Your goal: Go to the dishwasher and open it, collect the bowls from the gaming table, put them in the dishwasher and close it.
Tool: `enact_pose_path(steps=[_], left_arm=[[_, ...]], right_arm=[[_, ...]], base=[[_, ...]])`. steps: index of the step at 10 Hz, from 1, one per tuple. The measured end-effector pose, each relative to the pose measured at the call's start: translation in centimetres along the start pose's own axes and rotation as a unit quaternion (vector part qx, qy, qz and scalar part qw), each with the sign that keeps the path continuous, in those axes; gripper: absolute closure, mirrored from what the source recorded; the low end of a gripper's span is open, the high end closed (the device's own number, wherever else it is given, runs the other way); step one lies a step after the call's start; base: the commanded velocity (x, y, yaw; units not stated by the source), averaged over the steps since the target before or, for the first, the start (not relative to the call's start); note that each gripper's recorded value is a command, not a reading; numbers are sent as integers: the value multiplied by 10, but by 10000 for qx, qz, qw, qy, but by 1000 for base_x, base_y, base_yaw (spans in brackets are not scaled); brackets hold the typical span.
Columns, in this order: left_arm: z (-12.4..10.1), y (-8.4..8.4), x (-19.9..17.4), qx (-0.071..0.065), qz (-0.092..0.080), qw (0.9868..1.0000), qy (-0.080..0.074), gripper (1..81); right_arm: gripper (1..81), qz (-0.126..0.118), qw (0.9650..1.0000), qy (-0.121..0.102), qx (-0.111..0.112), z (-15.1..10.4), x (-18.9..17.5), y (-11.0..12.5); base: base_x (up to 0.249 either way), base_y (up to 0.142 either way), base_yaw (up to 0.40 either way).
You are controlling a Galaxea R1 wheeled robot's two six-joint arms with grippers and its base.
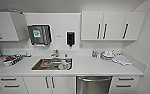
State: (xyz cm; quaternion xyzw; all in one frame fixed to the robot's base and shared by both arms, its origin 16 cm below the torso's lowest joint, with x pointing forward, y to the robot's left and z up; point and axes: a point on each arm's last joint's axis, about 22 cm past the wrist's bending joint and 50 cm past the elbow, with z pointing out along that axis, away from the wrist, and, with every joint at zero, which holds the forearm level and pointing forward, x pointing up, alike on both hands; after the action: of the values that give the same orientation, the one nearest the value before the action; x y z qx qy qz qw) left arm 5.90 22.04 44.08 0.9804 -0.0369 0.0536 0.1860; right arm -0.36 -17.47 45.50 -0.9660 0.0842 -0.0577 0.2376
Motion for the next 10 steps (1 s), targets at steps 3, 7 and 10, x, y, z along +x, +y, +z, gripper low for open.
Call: enact_pose_path(steps=[3, 7, 10], left_arm=[[0, 0, 0, 1, -2, 10000, -5, 10], [0, 0, 0, 1, -2, 10000, -5, 10], [0, 0, 0, 0, -1, 10000, -3, 10]], right_arm=[[10, 1, 10000, -3, 0, 0, 0, 0], [10, 1, 10000, -2, 0, 0, 0, 0], [10, 0, 10000, 0, -2, 0, 0, 0]], base=[[123, 0, 0], [123, 0, 0], [123, 0, 0]])
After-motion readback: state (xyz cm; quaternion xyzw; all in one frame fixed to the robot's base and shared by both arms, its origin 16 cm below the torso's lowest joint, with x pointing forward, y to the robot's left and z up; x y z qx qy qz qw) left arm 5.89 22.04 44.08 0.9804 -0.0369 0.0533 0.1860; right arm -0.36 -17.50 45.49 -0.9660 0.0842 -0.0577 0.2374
